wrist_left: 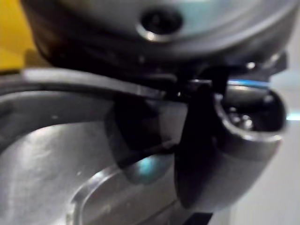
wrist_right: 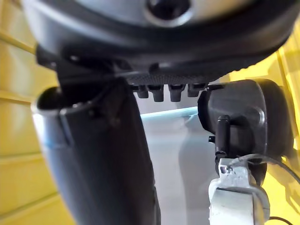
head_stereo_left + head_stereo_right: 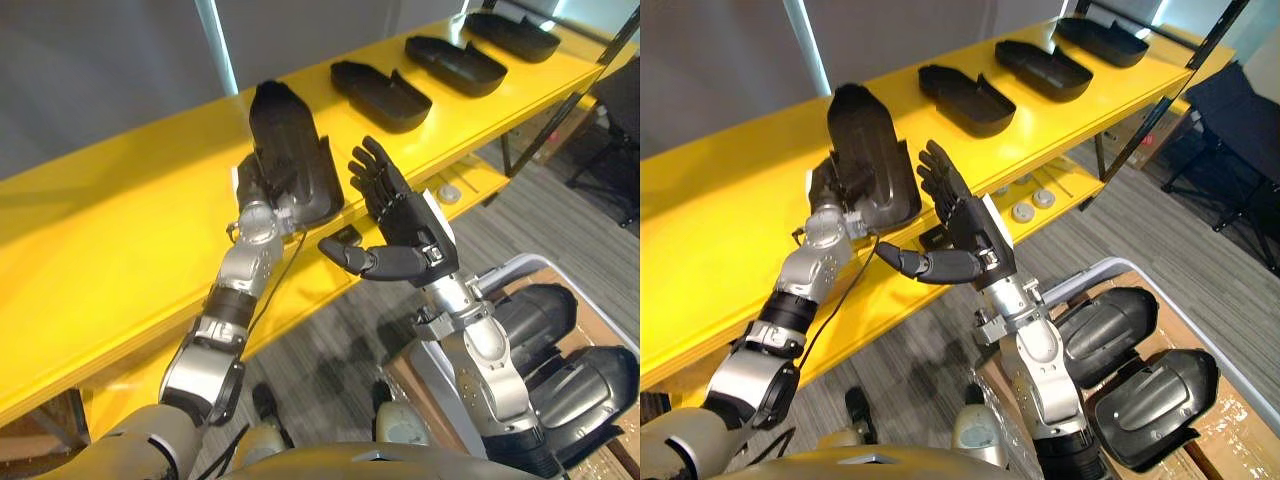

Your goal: Walk over and take three plastic housings, then place them on the shelf

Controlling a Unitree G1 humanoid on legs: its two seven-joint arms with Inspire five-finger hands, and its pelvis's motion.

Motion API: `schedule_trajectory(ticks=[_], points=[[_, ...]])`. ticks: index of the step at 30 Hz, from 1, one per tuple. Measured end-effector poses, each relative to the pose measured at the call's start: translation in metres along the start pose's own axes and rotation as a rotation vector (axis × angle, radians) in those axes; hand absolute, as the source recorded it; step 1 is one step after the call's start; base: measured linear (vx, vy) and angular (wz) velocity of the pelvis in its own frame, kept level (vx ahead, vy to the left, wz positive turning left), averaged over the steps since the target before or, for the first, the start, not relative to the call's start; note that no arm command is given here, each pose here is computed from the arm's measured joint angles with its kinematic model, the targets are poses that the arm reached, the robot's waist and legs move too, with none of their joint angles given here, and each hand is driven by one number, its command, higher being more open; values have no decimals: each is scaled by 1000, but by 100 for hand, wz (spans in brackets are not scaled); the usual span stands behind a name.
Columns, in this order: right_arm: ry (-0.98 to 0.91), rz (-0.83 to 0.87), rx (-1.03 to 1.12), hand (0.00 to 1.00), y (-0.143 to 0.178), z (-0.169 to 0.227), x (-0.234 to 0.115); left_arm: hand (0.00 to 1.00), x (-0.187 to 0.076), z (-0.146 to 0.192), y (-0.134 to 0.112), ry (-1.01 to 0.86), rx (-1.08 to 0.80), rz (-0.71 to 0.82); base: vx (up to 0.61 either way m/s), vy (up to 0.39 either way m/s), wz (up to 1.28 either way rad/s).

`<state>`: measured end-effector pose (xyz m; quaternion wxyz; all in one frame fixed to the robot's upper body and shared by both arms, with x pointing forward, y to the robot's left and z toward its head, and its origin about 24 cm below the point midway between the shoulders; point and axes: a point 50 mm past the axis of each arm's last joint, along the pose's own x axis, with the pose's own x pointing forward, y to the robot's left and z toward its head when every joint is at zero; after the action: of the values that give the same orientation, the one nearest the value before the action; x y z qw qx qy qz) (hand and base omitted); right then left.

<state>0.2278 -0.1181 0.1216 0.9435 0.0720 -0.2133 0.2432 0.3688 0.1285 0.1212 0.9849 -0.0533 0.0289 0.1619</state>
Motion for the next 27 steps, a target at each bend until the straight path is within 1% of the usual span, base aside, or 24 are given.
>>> schedule_trajectory(ticks=[6,10,11,18,26,27], points=[[-30,-6,16,100,8,4,9,0,3,32,-8,-100,-55,93,-7,-11,1],[-30,-32,22,100,9,4,10,0,3,55,-13,-154,-129,145,0,0,0],[-30,-32,23,100,10,4,10,100,3,57,-13,-158,-133,156,0,0,0],[-28,-48,26,100,10,3,10,100,6,70,-14,-173,-139,161,0,0,0],[-23,-50,31,100,12,2,11,100,11,73,-14,-153,-55,187,0,0,0],[-22,-48,30,100,12,2,10,100,13,73,-10,-152,-44,199,0,0,0]])
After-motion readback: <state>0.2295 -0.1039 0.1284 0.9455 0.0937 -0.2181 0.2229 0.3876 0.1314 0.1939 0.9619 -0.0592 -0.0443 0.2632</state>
